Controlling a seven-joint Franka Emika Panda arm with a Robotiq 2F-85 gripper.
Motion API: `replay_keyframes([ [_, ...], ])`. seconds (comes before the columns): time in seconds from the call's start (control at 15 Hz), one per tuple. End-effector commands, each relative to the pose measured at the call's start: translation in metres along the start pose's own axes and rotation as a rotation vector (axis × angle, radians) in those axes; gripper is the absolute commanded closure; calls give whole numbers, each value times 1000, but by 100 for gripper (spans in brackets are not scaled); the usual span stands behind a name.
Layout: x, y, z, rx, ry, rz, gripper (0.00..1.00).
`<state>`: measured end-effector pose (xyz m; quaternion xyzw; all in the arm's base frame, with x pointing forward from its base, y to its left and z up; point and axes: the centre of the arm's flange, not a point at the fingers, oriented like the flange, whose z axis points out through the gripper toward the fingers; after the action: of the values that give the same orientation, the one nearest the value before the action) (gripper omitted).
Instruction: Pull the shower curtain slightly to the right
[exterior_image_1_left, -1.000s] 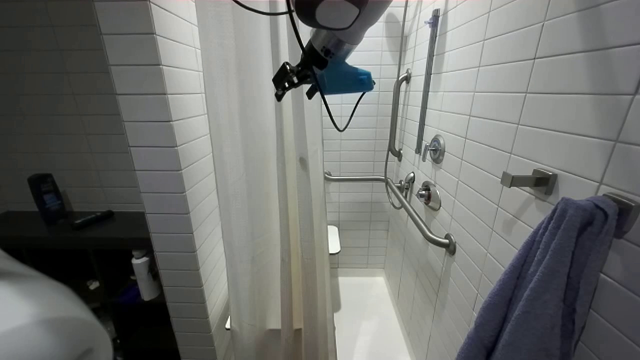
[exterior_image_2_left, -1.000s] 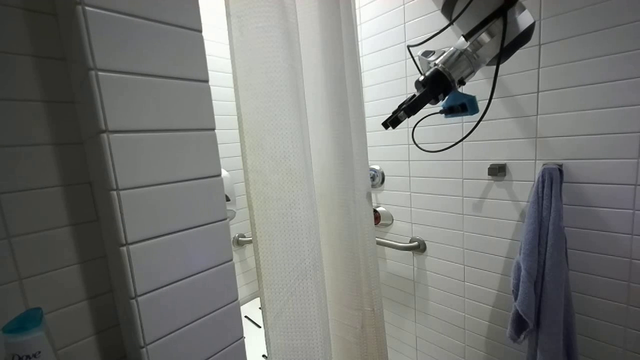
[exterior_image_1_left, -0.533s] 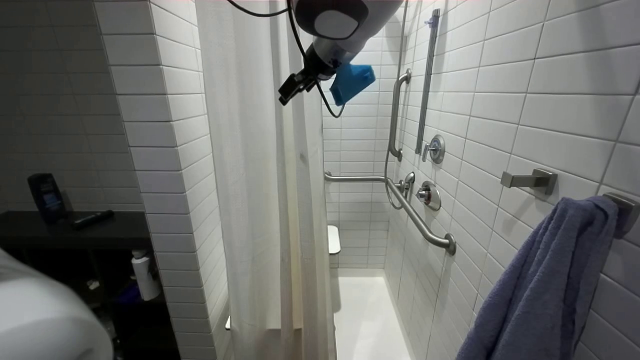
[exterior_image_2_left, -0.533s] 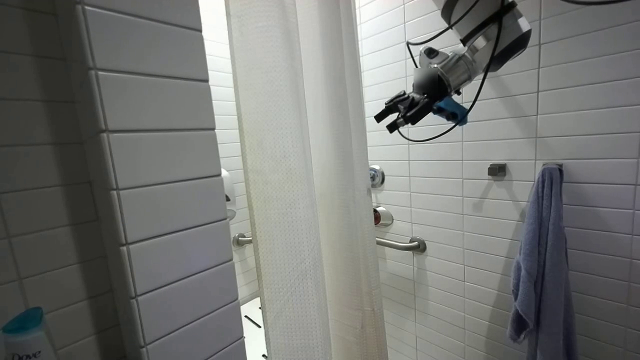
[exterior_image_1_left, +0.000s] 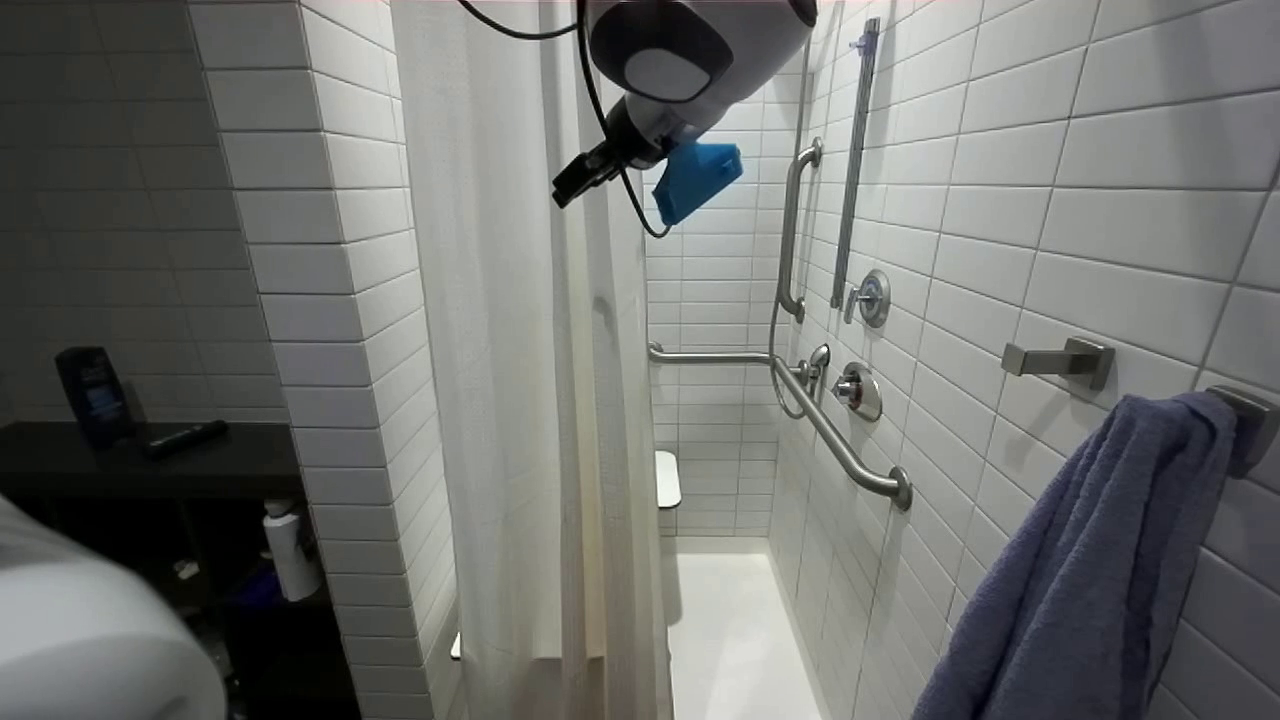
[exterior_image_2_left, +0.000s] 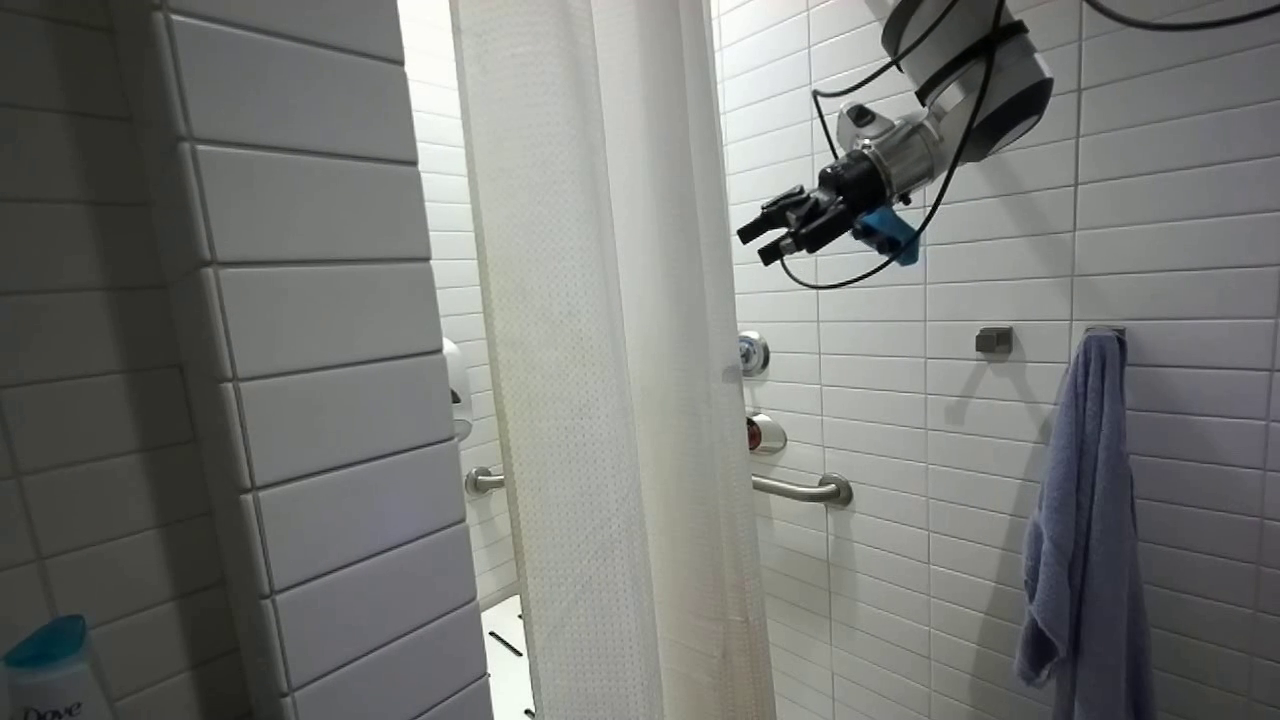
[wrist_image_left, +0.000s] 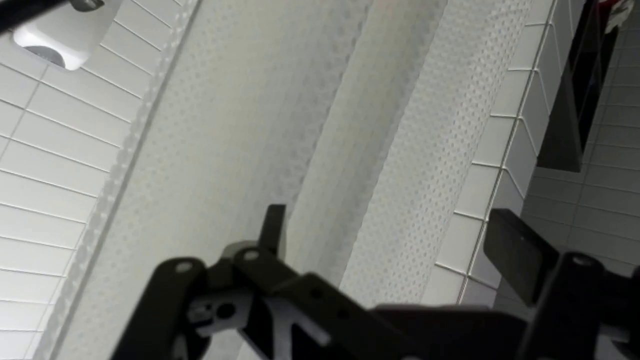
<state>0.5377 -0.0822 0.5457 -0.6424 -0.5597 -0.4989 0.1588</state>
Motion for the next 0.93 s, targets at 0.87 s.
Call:
replay_keyframes([
  [0.87, 6, -6, -1, 17, 24, 337, 0],
])
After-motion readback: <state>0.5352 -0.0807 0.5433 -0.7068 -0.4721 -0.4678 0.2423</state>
